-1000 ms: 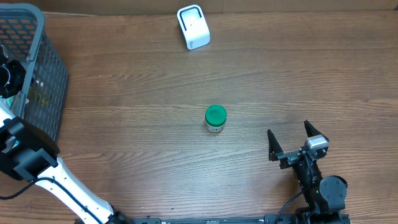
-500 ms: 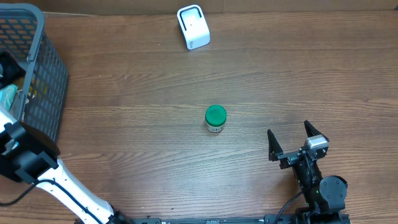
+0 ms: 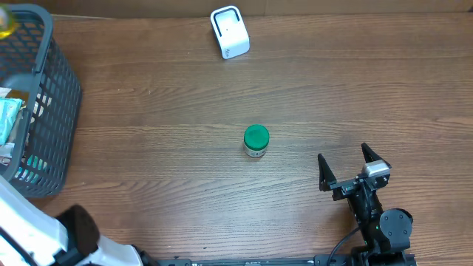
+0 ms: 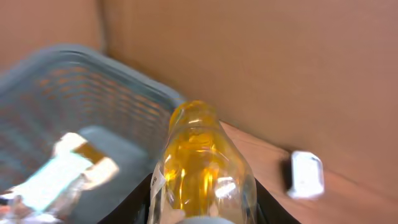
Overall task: Scan the item barcode
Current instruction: 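Grasp the yellow oil bottle and lift it out of the basket, then hold the oil bottle near the scanner and lower it to the table, then release the oil bottle beside the jar and retract the left arm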
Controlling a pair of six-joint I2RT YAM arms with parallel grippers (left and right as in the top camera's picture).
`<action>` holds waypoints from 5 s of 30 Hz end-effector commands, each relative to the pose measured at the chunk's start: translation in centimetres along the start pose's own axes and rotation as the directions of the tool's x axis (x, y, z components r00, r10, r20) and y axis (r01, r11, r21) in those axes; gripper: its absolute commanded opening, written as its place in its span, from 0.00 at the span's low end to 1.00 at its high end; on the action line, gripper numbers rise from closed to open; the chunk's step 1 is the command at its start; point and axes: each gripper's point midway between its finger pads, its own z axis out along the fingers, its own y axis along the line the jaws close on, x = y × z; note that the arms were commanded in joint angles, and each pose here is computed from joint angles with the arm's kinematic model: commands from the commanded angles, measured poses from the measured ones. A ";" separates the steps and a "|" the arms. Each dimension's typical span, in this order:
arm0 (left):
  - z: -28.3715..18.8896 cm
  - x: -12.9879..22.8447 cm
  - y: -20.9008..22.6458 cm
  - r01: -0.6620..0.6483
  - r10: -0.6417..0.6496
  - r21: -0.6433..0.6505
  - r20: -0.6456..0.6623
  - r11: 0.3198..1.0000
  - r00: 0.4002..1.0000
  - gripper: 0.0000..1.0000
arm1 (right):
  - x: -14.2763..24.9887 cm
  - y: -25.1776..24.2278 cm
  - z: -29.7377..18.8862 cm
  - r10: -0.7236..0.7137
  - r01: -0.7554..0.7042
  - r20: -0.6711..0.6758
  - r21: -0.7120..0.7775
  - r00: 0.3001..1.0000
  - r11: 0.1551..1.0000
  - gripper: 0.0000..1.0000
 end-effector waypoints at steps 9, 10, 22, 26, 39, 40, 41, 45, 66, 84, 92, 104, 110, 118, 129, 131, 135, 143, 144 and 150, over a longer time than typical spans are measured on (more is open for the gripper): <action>1.6 10.2 -17.6 -0.186 0.265 0.306 -0.241 0.934 0.934 0.31 | 0.3 0.1 0.0 0.001 -0.001 0.001 -0.006 1.000 1.000 1.00; 2.0 11.3 -19.0 -0.192 0.283 0.325 -0.260 0.926 0.923 0.31 | 0.3 0.1 0.0 0.001 -0.001 0.000 -0.006 1.000 1.000 1.00; 7.5 30.1 -35.3 -0.170 0.408 0.439 -0.533 0.882 0.741 0.37 | 0.3 0.1 0.0 0.001 -0.001 0.000 -0.006 1.000 1.000 1.00; 8.1 36.5 -37.7 -0.183 0.407 0.397 -0.608 0.899 0.682 0.29 | 0.3 0.1 0.0 0.001 -0.001 0.000 -0.006 1.000 1.000 1.00; 7.6 46.9 -39.6 -0.331 0.446 0.300 -0.640 0.895 0.626 0.35 | 0.3 0.1 0.0 0.001 -0.001 0.000 -0.006 1.000 1.000 1.00; 7.7 47.4 -39.6 -0.329 0.429 0.278 -0.644 0.903 0.633 0.35 | 0.3 0.1 0.0 0.001 -0.001 0.000 -0.006 1.000 1.000 1.00; 7.9 47.9 -39.6 -0.329 0.424 0.271 -0.649 0.905 0.631 0.35 | 0.3 0.1 0.0 0.001 -0.001 0.000 -0.006 1.000 1.000 1.00; 8.6 49.5 -39.2 -0.319 0.386 0.229 -0.679 0.920 0.625 0.36 | 0.3 0.1 0.0 0.001 -0.001 0.000 -0.006 1.000 1.000 1.00; 8.4 52.1 -38.3 -0.350 0.391 0.219 -0.728 0.911 0.563 0.41 | 0.3 0.1 0.0 0.001 -0.001 0.000 -0.006 1.000 1.000 1.00; 8.8 53.5 -37.2 -0.381 0.393 0.202 -0.748 0.902 0.535 0.68 | 0.3 0.1 0.0 0.001 -0.001 0.000 -0.006 1.000 1.000 1.00; 8.7 49.9 -38.0 -0.332 0.382 0.219 -0.716 0.918 0.584 1.00 | 0.3 0.1 0.0 0.001 -0.001 0.000 -0.006 1.000 1.000 1.00; 5.9 41.5 -40.9 -0.285 0.444 0.355 -0.544 0.891 0.712 0.99 | 0.3 0.1 0.0 0.001 -0.001 0.001 -0.006 1.000 1.000 1.00; 6.7 37.3 -39.5 -0.342 0.461 0.321 -0.457 0.883 0.761 1.00 | 0.3 0.1 0.0 0.001 -0.001 0.000 -0.006 1.000 1.000 1.00; 10.2 33.0 -33.0 -0.356 0.406 0.198 -0.524 0.913 0.749 1.00 | 0.3 0.1 0.0 0.001 -0.001 0.000 -0.006 1.000 1.000 1.00; 7.7 19.3 -22.7 -0.137 0.131 0.015 -0.416 0.990 0.900 1.00 | 0.3 0.1 0.0 0.001 -0.001 0.001 -0.006 1.000 1.000 1.00; 6.9 16.1 -19.4 -0.053 0.031 -0.051 -0.364 0.997 0.931 1.00 | 0.3 0.1 0.0 0.001 -0.001 0.000 -0.006 1.000 1.000 1.00; 5.5 11.4 -12.9 0.071 -0.114 -0.167 -0.263 0.983 0.958 0.99 | 0.3 0.1 0.0 0.001 -0.001 0.001 -0.006 1.000 1.000 1.00; 3.9 8.9 -1.5 0.282 -0.374 -0.429 -0.146 0.858 0.916 1.00 | 0.3 0.1 0.0 0.001 -0.001 0.000 -0.006 1.000 1.000 1.00; 3.6 8.6 0.4 0.314 -0.410 -0.465 -0.119 0.828 0.905 0.99 | 0.3 0.1 0.0 0.001 -0.001 0.001 -0.006 1.000 1.000 1.00; 2.4 7.7 5.6 0.382 -0.480 -0.550 -0.038 0.742 0.877 1.00 | 0.3 0.1 0.0 0.001 -0.001 0.001 -0.006 1.000 1.000 1.00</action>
